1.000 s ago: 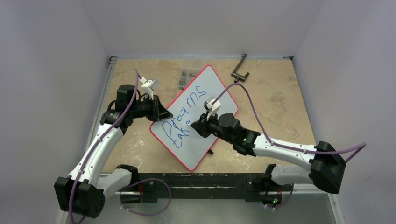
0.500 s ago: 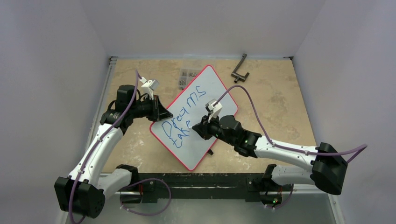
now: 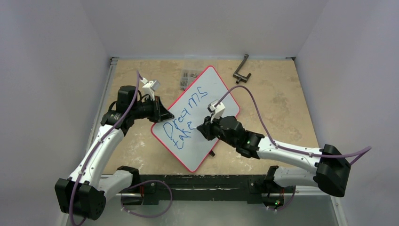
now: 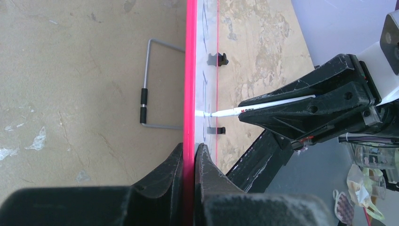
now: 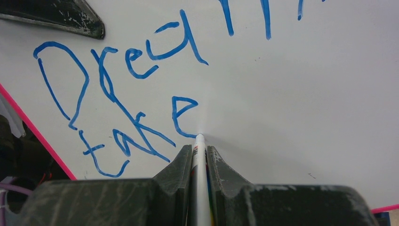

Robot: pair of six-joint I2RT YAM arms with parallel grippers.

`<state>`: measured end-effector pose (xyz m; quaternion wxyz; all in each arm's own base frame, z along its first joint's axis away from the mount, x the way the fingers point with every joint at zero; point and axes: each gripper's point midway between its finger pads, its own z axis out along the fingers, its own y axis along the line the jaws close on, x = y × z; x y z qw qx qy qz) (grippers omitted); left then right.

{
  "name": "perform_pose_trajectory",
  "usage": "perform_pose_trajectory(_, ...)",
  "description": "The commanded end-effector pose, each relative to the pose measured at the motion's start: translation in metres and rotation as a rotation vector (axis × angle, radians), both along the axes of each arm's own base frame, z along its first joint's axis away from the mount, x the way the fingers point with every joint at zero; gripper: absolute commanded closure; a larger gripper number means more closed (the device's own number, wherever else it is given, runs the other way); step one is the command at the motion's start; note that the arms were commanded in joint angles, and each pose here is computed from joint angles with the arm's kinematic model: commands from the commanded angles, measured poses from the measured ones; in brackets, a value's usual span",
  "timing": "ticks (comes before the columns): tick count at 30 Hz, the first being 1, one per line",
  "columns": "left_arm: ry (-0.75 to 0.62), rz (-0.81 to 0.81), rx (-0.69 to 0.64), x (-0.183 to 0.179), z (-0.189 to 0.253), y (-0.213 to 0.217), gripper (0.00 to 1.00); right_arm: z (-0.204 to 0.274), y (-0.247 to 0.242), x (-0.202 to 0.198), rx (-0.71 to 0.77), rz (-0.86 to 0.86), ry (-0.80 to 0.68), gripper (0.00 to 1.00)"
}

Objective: Write a sentence on the whiteboard

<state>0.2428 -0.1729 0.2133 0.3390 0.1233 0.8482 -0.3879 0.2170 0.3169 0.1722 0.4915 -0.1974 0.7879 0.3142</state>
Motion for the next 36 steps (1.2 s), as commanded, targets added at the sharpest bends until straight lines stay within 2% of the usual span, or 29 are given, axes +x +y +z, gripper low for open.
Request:
perform_pose_trajectory(1,-0.074,0.018,0.123,0.010,-0.014,0.014,1.00,0.000,-0.010,0.013,-0.082,-0.063,-0.029,1.00)
perform_pose_trajectory(8,-0.074,0.017,0.120,0.010,-0.014,0.014,1.00,0.022,-0.014,0.015,-0.080,-0.069,-0.060,1.00)
perform_pose_trajectory(19,-0.075,0.009,0.109,0.009,-0.012,0.012,1.00,0.065,-0.019,0.014,0.038,-0.075,-0.117,1.00)
perform_pose_trajectory(28,-0.078,0.010,0.111,0.008,-0.012,0.012,1.00,0.086,-0.038,0.045,0.156,-0.069,-0.104,1.00)
perform_pose_trajectory(36,-0.076,0.009,0.112,0.009,-0.012,0.012,1.00,0.075,-0.065,0.068,0.216,-0.103,-0.086,1.00)
